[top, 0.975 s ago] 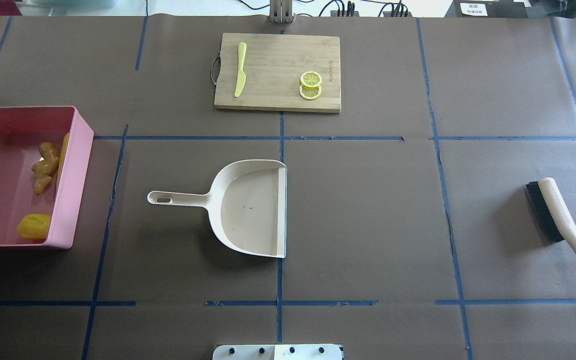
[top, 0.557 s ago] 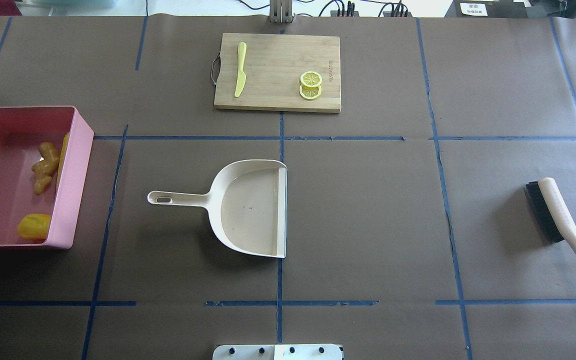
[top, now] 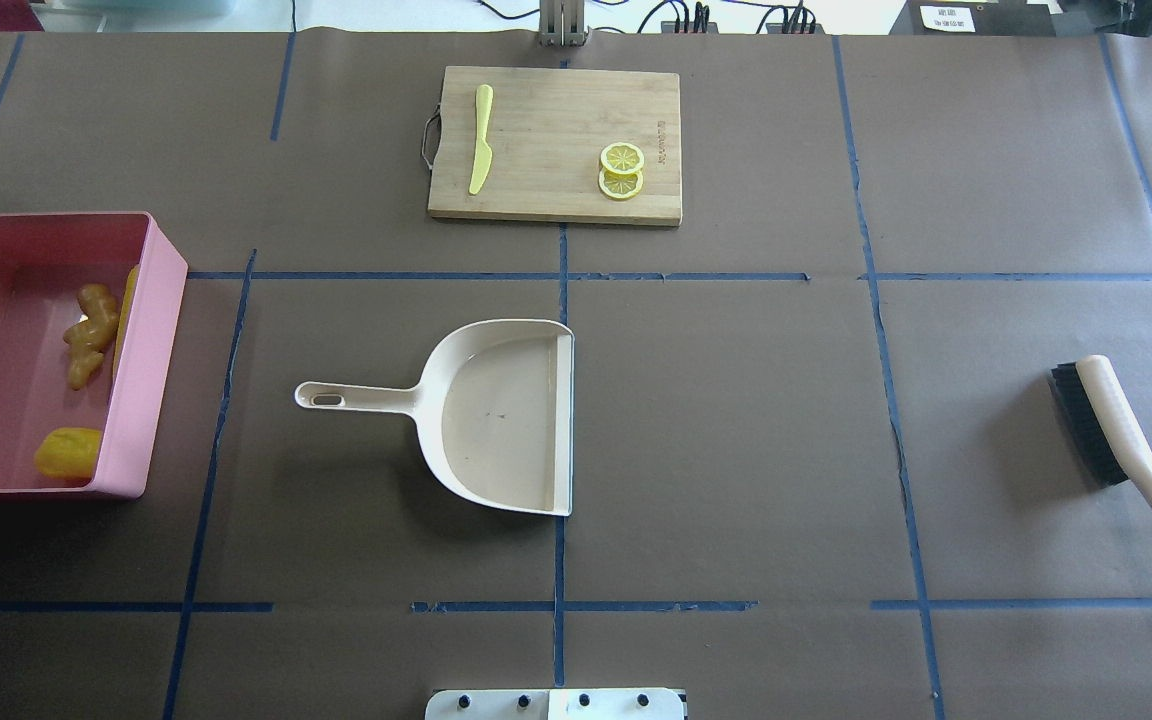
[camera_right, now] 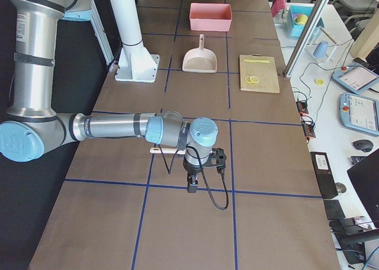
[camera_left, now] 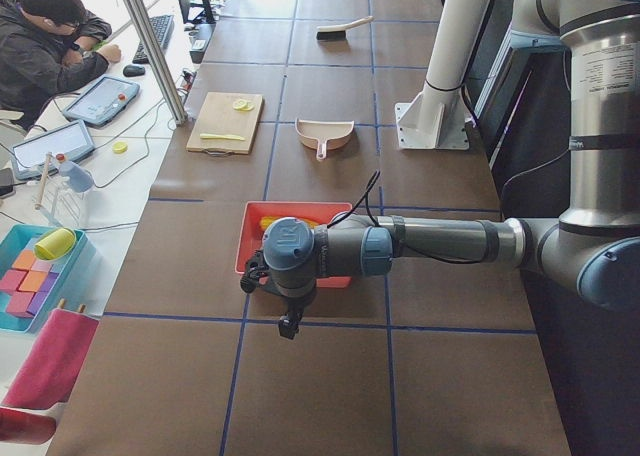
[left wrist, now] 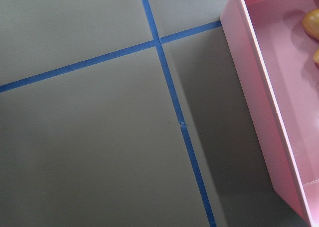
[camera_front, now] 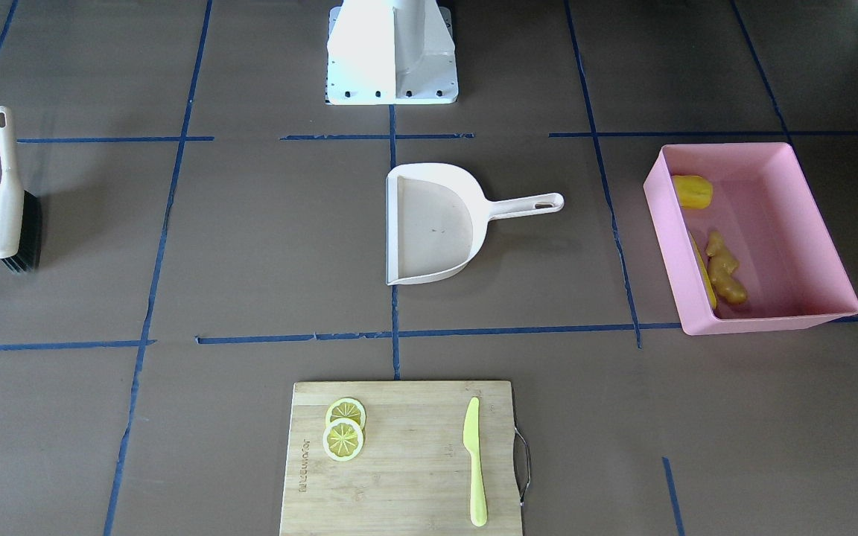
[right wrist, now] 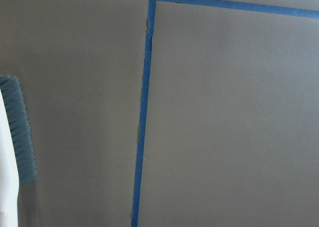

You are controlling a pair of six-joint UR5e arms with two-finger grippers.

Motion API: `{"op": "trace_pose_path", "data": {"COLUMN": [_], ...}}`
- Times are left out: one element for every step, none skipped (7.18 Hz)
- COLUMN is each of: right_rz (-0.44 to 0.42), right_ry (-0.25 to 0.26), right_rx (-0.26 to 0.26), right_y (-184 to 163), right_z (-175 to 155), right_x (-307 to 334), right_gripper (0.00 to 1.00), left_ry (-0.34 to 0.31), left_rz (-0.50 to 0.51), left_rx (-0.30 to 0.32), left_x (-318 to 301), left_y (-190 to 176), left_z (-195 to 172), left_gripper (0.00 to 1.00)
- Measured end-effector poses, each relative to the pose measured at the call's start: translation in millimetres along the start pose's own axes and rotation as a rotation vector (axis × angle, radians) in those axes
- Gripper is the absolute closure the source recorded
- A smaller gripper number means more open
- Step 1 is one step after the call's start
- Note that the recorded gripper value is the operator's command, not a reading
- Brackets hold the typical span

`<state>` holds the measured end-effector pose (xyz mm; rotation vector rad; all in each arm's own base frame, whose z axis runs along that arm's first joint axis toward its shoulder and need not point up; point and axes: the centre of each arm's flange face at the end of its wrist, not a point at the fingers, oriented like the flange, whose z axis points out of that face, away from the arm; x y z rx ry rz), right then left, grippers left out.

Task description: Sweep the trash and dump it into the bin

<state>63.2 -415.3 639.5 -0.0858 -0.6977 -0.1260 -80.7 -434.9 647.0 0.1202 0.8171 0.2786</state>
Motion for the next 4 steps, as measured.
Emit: {"op": "trace_pose_path", "data": {"right_rz": [-0.004,-0.01,-0.015,-0.019], "right_ry": [0.0,0.0,0.001,0.001], "right_rx": [-0.004,-0.009,-0.014,-0.018], "right_y": [-0.7,-1.6,-2.5,-3.1], "right_z": [1.6,3.7,5.5,7.1], "right_x": [-1.8,-4.1,-6.3,-8.2], "right_gripper": [0.0,0.0,0.0,0.0], "left_ry": [0.0,0.001,0.001,0.001], "left_rz": [0.0,-0.001,-0.001,-0.001], "left_rx": [-0.001,-0.002,-0.003,-0.003], "left_x": [-0.2,-0.3,-0.4,-0.5], "left_y": [0.1,0.1,0.3,0.7], "left_z": [0.4,0.9,1.3,1.6], "left_gripper": [0.0,0.0,0.0,0.0]}}
